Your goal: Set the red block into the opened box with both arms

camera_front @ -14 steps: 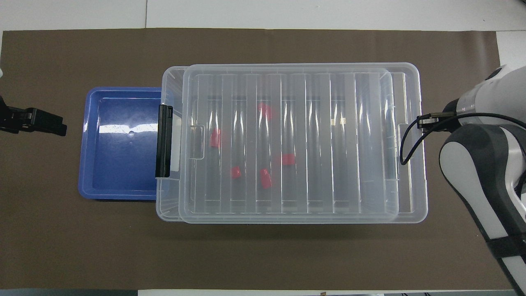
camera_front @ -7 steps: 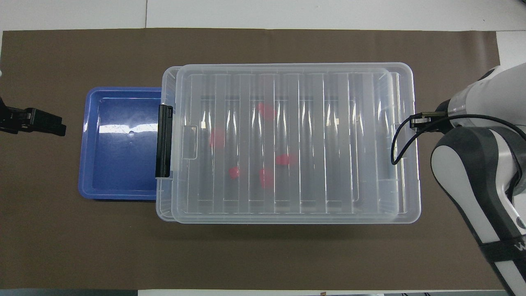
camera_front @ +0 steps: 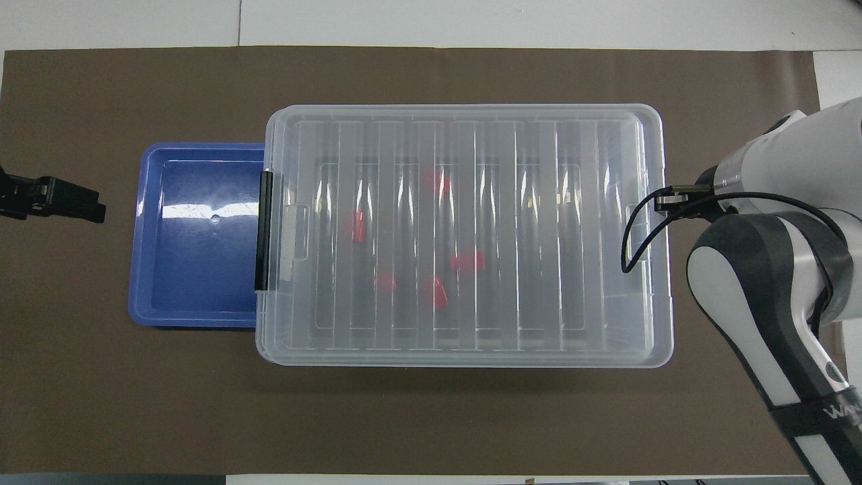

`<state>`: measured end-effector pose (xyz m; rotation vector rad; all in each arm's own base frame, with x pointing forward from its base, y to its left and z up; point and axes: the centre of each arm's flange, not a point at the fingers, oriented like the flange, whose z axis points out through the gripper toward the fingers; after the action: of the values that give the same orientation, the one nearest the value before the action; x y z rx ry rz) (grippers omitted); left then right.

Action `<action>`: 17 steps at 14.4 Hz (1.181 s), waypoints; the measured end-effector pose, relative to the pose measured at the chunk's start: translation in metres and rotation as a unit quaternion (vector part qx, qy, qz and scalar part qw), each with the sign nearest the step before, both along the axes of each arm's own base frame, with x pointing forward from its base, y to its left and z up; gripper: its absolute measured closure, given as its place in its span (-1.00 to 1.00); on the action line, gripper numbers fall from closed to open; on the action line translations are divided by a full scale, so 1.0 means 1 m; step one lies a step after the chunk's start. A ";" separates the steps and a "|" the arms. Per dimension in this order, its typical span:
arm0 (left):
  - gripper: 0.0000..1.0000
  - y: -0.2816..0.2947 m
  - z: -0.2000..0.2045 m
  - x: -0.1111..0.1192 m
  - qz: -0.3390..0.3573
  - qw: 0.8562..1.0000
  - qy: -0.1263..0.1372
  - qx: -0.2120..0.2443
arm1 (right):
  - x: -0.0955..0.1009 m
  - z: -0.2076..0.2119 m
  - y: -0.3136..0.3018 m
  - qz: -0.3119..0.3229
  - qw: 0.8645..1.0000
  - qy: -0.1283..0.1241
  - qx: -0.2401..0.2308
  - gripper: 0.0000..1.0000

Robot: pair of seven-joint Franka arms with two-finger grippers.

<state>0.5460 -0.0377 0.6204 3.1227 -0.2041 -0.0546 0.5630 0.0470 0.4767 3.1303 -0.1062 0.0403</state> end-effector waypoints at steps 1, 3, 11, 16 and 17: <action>-1.00 0.000 0.000 0.000 0.000 1.000 0.000 0.000 | 0.000 0.000 0.000 0.000 1.000 0.000 0.000 0.98; -1.00 0.000 0.001 0.000 0.000 1.000 0.000 0.000 | 0.000 0.000 0.000 0.000 1.000 0.000 0.000 0.98; -1.00 0.000 0.001 0.000 0.000 1.000 -0.001 0.000 | -0.011 0.110 -0.066 0.000 0.999 0.040 -0.001 0.98; -1.00 0.000 0.001 0.000 0.000 1.000 -0.001 0.000 | -0.023 0.132 -0.078 -0.008 0.998 0.065 0.001 0.18; -1.00 0.000 0.001 0.000 0.000 1.000 -0.001 0.000 | -0.023 0.131 -0.083 -0.012 0.998 0.066 0.002 -0.02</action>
<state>0.5457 -0.0377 0.6210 3.1228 -0.2041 -0.0526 0.5404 -0.0362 0.6076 3.1232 -0.1439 -0.1662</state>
